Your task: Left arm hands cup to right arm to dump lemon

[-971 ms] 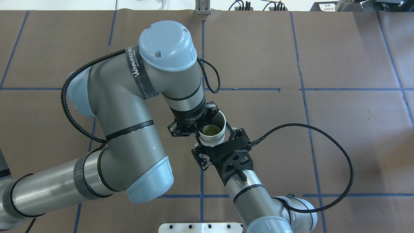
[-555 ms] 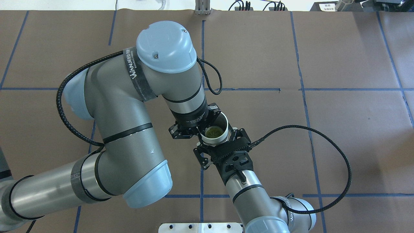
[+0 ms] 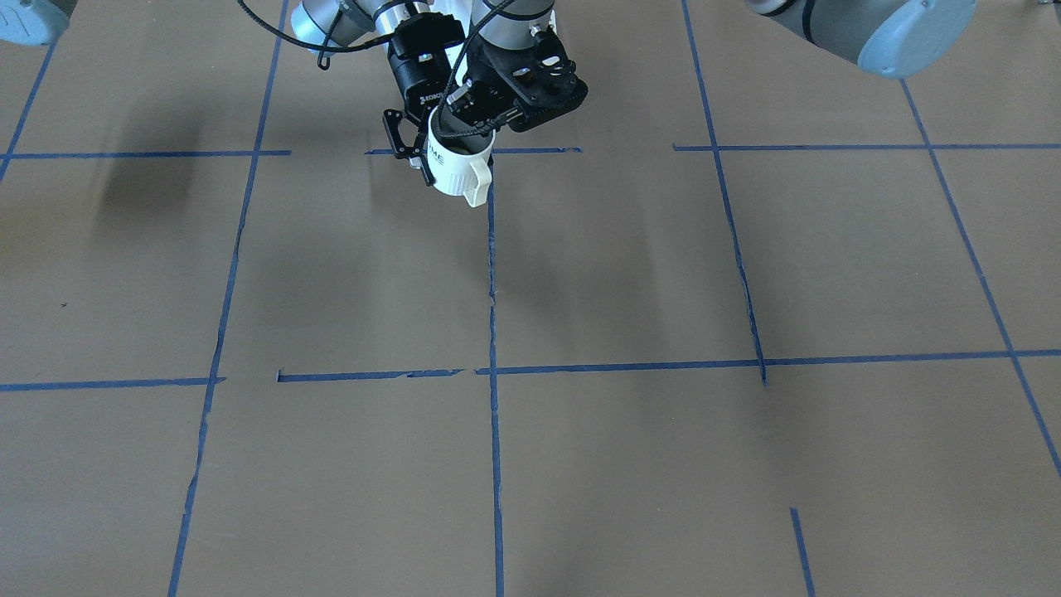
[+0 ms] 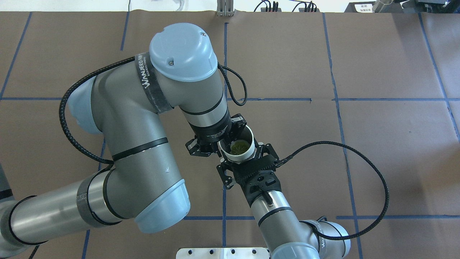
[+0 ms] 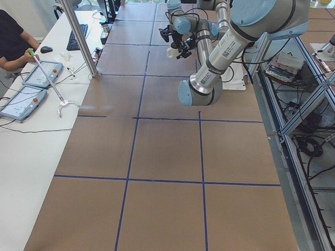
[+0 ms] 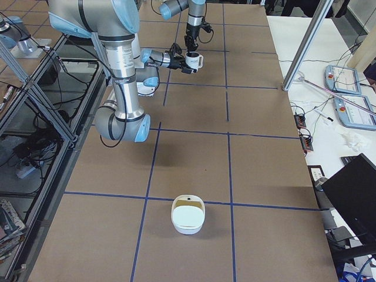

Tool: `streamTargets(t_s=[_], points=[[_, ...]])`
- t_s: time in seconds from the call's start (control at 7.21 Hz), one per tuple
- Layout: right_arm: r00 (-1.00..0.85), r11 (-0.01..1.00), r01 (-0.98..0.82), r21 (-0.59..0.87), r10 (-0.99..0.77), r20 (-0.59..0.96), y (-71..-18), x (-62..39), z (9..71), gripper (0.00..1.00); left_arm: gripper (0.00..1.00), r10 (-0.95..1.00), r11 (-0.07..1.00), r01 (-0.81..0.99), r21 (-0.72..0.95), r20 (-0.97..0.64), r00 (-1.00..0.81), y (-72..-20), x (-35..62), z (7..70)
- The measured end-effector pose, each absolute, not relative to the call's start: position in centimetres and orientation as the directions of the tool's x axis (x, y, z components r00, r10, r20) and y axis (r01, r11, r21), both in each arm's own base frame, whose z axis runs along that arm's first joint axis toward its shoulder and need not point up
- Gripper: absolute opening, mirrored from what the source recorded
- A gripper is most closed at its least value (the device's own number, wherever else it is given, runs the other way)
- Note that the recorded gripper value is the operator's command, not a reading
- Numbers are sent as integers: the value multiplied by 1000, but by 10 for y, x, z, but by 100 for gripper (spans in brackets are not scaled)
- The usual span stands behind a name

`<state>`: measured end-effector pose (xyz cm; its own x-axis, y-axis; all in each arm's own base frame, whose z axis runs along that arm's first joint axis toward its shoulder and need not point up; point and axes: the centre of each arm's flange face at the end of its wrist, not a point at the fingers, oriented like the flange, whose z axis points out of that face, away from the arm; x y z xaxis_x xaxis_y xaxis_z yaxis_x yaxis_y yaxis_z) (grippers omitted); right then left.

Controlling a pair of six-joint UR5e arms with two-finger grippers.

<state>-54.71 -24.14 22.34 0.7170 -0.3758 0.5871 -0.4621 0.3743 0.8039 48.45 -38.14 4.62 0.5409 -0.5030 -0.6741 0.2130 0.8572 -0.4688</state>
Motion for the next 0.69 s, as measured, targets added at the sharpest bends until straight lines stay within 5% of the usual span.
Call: streamTargets(t_s=[0.69], points=[[722, 360, -465, 809, -374, 582, -234, -546, 222, 18, 100, -481, 876, 212, -433, -746, 460, -377, 433, 28]])
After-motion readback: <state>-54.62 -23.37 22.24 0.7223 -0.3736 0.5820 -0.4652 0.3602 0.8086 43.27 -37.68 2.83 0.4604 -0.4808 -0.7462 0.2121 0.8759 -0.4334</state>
